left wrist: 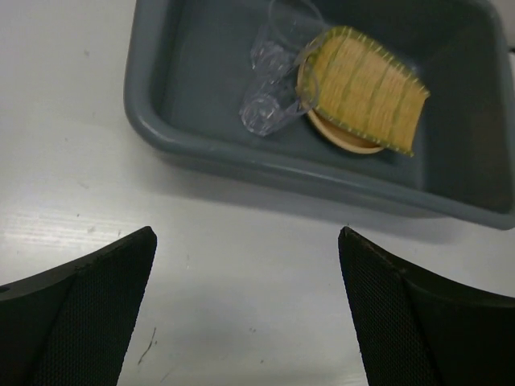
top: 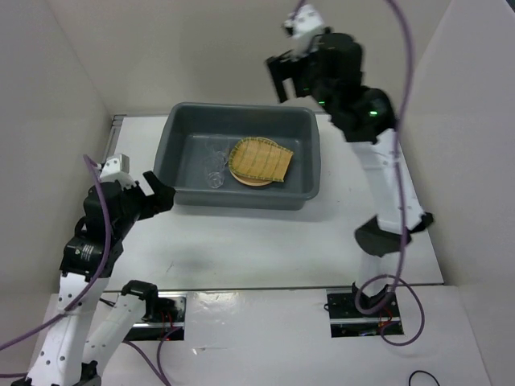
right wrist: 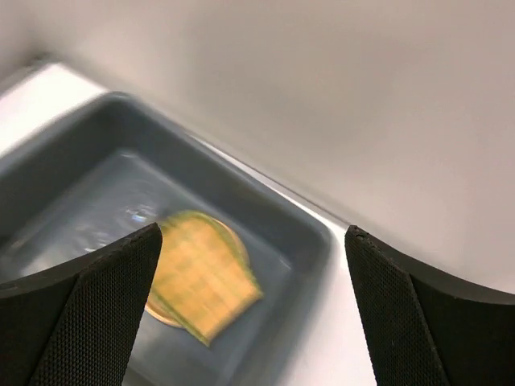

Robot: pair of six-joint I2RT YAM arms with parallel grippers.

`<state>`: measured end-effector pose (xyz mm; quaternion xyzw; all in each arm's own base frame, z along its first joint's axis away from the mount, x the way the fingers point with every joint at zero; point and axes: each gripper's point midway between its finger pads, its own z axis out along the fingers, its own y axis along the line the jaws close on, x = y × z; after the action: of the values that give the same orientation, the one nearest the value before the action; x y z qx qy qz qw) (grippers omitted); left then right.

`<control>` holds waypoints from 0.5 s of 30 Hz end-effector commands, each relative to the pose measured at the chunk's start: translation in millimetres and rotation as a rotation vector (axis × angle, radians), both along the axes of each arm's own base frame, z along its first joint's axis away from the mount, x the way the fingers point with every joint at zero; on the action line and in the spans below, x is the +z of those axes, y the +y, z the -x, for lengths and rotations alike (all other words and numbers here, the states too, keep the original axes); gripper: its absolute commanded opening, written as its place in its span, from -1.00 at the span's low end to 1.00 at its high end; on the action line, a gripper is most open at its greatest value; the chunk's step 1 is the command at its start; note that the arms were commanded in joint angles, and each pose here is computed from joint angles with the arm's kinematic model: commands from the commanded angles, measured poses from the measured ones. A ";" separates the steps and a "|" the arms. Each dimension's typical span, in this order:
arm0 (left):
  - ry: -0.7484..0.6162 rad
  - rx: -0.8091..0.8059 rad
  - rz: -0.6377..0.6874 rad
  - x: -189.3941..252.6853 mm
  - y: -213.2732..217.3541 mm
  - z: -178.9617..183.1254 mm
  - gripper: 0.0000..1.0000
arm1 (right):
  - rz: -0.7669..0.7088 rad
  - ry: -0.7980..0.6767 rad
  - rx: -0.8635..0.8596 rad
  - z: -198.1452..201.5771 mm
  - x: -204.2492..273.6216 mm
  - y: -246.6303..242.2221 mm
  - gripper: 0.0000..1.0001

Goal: Place the mixed dishes into the plastic bin

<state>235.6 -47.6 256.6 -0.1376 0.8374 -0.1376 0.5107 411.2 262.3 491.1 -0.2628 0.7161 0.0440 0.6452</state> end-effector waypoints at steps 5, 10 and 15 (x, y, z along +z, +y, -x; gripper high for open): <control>-0.087 -0.047 0.018 17.5 -12.5 -32.6 1.00 | -0.012 0.216 -0.284 0.2 -48.6 -158.3 0.98; -0.032 -0.037 -0.031 15.5 -8.0 -50.2 1.00 | 0.016 0.499 -0.330 39.6 -129.3 -230.8 0.98; 0.017 -0.086 -0.079 14.1 -12.1 -63.6 1.00 | 0.031 0.670 -0.326 93.0 -213.0 -270.8 0.98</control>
<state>291.7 -58.4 244.3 -0.1151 0.8652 -0.1238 0.4720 361.4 -18.8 283.7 -0.0914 0.9235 -0.0270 0.3715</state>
